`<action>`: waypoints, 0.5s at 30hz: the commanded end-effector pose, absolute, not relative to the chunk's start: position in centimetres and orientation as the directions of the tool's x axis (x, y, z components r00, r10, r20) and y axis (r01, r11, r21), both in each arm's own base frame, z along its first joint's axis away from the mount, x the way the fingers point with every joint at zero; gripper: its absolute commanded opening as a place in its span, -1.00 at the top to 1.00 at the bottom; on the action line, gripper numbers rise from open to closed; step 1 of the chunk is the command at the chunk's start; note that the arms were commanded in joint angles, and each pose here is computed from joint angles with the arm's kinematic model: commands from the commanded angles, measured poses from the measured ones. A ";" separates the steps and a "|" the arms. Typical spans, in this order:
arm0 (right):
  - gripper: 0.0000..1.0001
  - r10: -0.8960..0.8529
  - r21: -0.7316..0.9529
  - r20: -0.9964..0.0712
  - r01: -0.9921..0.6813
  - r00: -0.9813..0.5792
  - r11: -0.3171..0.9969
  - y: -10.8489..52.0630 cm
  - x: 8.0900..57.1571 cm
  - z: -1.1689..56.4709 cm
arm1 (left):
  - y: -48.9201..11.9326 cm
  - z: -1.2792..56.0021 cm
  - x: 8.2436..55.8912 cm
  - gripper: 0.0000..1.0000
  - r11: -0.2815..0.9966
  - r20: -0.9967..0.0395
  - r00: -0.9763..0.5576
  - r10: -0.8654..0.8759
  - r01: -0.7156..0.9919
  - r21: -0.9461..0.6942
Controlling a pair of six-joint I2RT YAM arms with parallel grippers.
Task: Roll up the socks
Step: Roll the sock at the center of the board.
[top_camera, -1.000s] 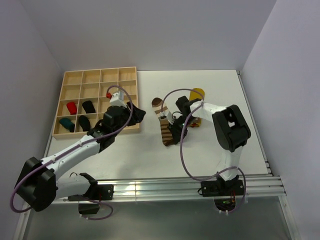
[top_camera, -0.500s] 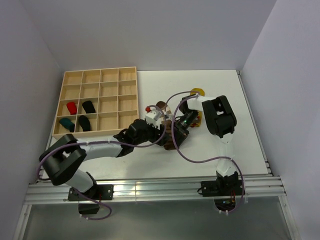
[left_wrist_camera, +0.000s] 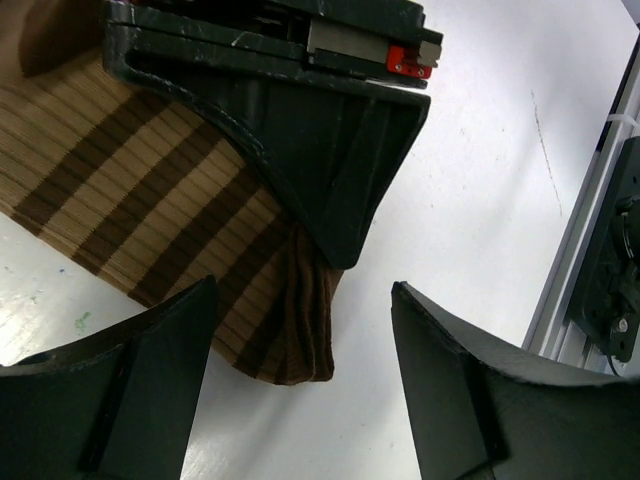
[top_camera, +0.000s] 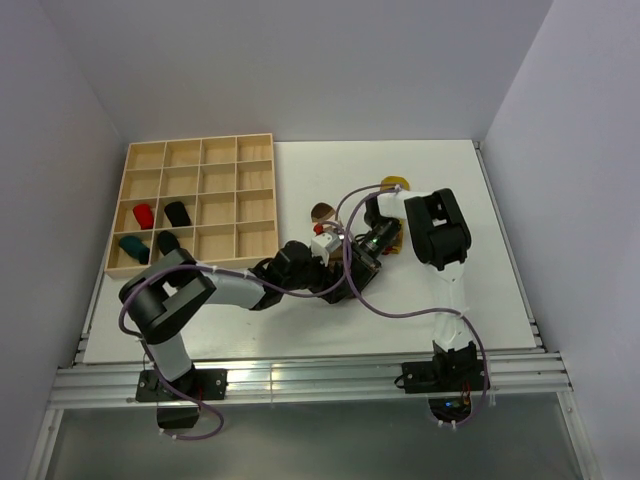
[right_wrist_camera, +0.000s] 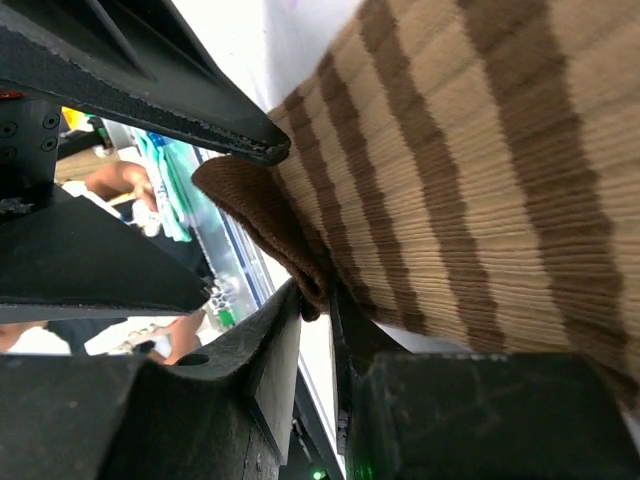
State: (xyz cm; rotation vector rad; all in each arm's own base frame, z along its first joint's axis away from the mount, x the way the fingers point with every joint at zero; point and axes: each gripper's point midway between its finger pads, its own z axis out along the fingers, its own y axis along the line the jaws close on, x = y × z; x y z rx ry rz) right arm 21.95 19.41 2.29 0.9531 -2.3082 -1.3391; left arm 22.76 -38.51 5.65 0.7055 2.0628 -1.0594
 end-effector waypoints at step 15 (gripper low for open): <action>0.58 -0.616 0.898 0.012 -0.263 -0.788 0.354 18.9 22.7 3.3 | -39.2 5.2 23.1 -0.29 0.504 -0.801 -0.581 0.146 0.740 -0.445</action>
